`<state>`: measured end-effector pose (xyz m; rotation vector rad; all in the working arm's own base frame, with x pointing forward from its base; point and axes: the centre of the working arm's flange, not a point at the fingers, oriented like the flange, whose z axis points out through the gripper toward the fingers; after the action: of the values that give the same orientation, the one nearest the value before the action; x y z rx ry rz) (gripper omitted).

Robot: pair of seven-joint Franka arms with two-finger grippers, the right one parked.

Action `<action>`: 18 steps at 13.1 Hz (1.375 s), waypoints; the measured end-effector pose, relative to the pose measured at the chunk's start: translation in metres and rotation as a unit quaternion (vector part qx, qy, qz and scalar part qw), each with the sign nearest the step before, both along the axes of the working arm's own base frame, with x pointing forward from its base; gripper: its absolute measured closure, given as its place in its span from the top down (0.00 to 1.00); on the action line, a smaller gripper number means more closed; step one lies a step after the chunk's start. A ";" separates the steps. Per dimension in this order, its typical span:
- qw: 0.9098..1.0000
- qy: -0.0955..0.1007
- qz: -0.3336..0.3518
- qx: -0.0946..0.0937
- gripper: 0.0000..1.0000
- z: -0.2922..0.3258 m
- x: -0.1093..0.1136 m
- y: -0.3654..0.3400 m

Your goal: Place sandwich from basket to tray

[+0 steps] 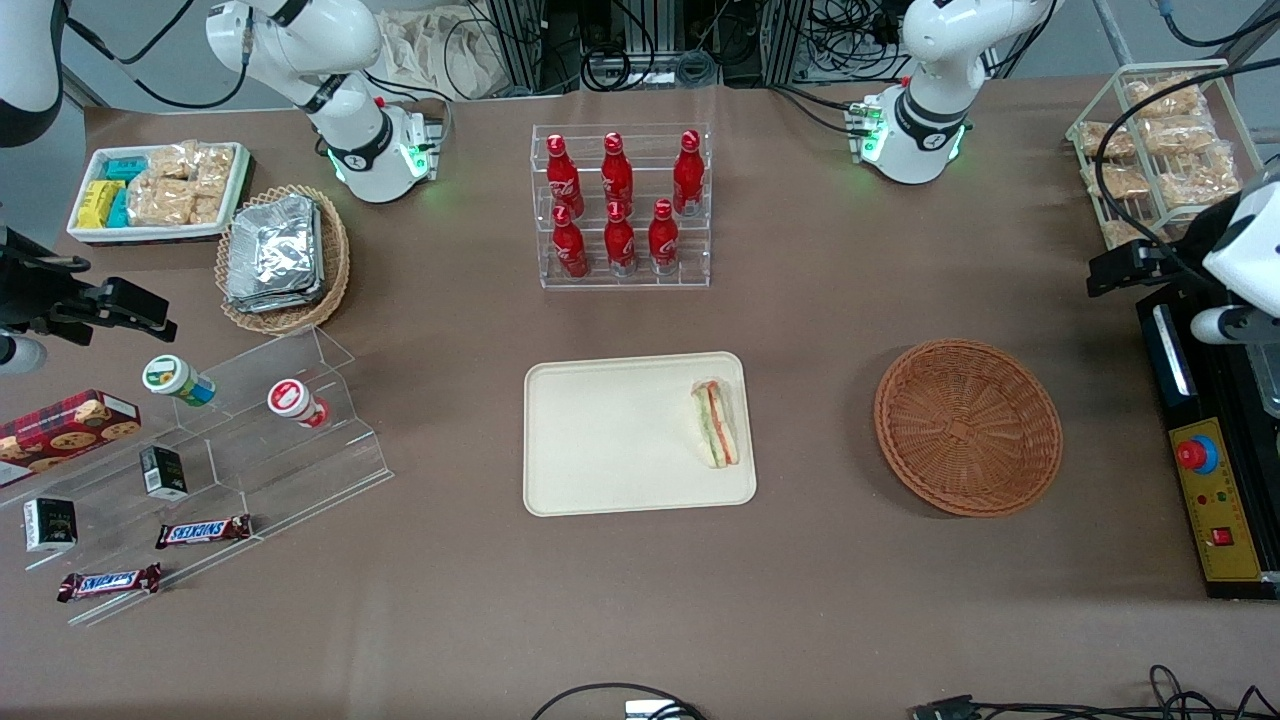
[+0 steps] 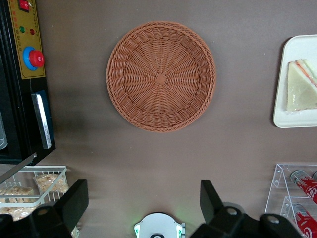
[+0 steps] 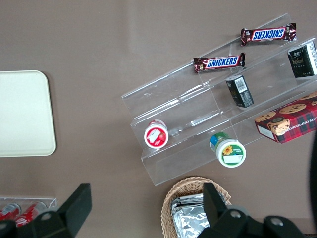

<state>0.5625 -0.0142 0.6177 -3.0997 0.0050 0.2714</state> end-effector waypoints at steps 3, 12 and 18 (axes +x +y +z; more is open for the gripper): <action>1.000 0.009 0.003 0.000 1.00 -0.008 0.000 0.004; 1.000 0.029 0.001 0.001 1.00 -0.015 -0.004 0.002; 1.000 0.024 -0.005 0.013 1.00 -0.009 -0.010 -0.011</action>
<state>0.5522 -0.0255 0.6091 -3.0658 0.0174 0.3427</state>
